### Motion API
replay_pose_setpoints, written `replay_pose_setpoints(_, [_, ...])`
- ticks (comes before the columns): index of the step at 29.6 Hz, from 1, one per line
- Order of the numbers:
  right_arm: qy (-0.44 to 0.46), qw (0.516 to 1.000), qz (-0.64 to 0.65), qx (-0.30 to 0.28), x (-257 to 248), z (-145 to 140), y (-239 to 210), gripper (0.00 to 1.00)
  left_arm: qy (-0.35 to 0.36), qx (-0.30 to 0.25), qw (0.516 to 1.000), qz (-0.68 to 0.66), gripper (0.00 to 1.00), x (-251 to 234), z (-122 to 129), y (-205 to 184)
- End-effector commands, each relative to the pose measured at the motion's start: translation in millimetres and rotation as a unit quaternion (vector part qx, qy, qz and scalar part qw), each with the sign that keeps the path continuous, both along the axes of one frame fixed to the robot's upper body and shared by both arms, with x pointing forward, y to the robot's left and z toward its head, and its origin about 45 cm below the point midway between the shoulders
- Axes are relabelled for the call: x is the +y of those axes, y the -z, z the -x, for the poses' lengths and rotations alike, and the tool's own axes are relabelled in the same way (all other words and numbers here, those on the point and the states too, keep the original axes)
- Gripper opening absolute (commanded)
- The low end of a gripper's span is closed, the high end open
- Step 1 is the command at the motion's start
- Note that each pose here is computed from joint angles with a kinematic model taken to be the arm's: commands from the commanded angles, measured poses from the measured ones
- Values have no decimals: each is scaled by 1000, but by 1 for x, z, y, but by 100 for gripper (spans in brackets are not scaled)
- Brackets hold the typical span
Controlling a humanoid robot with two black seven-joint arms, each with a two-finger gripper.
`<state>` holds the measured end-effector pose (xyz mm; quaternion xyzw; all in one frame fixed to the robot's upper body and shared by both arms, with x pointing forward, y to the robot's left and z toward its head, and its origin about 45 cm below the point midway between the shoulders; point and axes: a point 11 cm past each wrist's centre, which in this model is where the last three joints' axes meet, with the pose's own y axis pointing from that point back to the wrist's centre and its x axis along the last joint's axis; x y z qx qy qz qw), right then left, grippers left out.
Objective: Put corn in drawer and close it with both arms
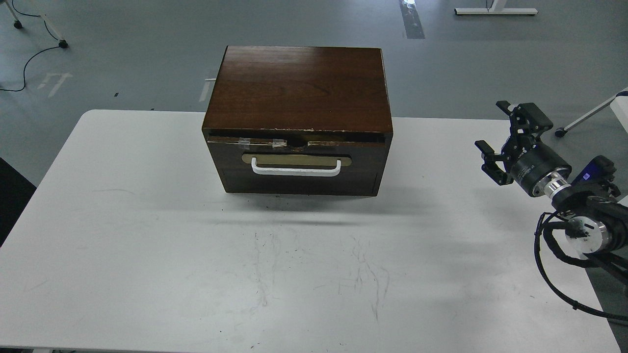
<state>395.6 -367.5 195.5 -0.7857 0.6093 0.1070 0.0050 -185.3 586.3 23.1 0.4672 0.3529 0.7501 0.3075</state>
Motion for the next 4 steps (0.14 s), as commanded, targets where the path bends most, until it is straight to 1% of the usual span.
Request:
replay_pose_setpoints(1, [20,999,-16,-28,-7,-10,-18,100,17,44,999,25,100,-69,10,48])
replay_pose_setpoints(2, [25,999,-19,-35,-10,-13,-23,100,31,59,997,33,100,-94,11,63])
replay_pose_setpoints(4, [28,999,-23,-40,-11,-15,-27,100,41,70,996,41,100,-114,11,73])
